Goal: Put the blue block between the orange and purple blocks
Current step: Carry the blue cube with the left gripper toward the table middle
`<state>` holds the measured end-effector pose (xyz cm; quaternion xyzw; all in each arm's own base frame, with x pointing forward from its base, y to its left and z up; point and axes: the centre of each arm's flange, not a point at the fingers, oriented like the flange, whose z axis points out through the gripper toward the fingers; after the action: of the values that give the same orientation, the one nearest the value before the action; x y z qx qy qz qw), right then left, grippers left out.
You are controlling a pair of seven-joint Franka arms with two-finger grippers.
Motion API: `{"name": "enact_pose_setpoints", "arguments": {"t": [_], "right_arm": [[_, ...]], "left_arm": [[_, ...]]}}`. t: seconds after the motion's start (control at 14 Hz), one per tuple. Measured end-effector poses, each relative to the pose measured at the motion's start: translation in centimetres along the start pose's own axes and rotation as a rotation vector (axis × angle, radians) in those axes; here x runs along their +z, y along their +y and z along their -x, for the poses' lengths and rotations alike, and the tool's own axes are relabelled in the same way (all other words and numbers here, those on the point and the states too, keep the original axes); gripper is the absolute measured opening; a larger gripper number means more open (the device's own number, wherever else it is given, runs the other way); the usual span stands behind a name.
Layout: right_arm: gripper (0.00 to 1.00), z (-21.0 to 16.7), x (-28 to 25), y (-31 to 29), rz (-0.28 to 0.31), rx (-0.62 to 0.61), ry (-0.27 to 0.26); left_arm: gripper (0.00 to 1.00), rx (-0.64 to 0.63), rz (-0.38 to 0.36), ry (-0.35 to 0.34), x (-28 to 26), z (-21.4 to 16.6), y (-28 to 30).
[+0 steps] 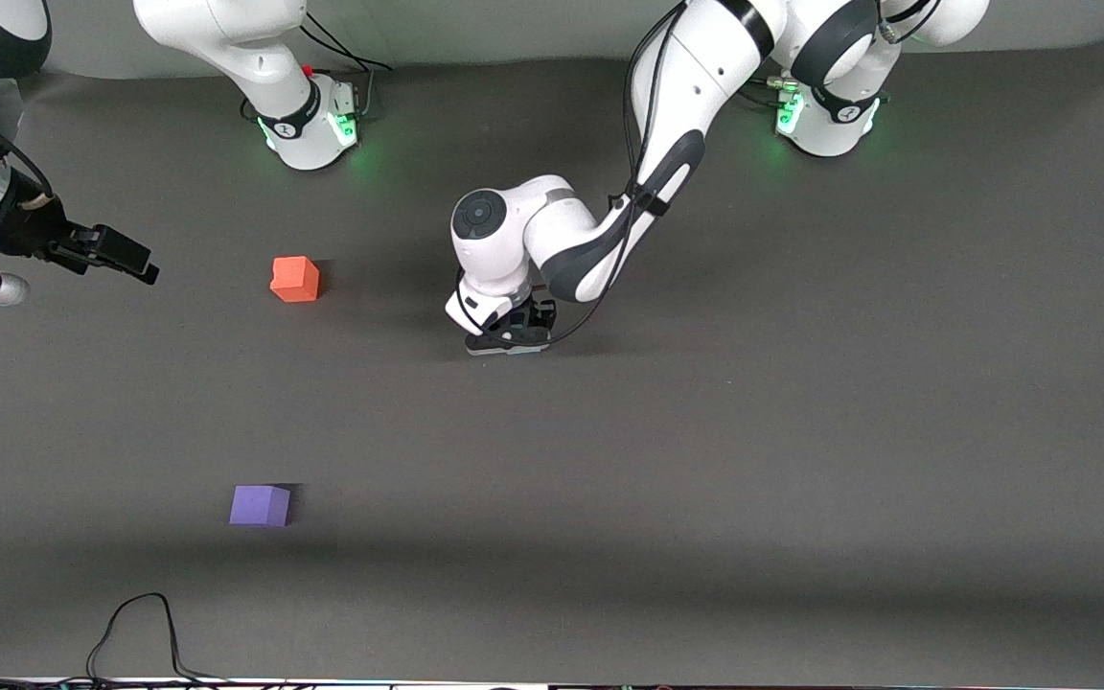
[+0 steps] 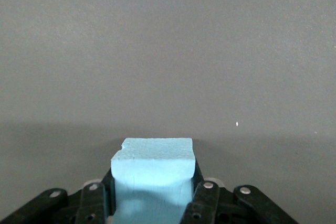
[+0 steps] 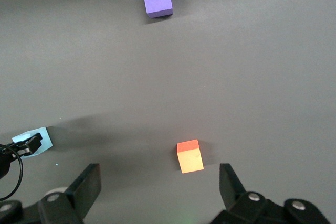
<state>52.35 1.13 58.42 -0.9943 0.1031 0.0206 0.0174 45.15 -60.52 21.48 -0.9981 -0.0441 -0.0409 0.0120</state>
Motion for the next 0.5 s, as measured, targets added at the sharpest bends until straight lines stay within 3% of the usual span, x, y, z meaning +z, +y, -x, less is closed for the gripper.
{"name": "enact_pose_setpoints", "arguments": {"t": [0.29, 0.36, 0.5], "right_arm": [[1.0, -0.5, 1.0, -0.6, 0.007, -0.007, -0.015], [1.0, -0.5, 1.1, -0.9, 0.008, -0.012, -0.014], [1.0, -0.4, 1.2, -1.6, 0.008, -0.025, -0.007]], "left_arm": [[0.53, 0.007, -0.007, 0.016, 1.3, -0.3, -0.2], [0.58, 0.007, -0.007, 0.017, 1.3, -0.4, -0.2], [0.81, 0.007, -0.01, 0.023, 1.2, -0.6, -0.3]]}}
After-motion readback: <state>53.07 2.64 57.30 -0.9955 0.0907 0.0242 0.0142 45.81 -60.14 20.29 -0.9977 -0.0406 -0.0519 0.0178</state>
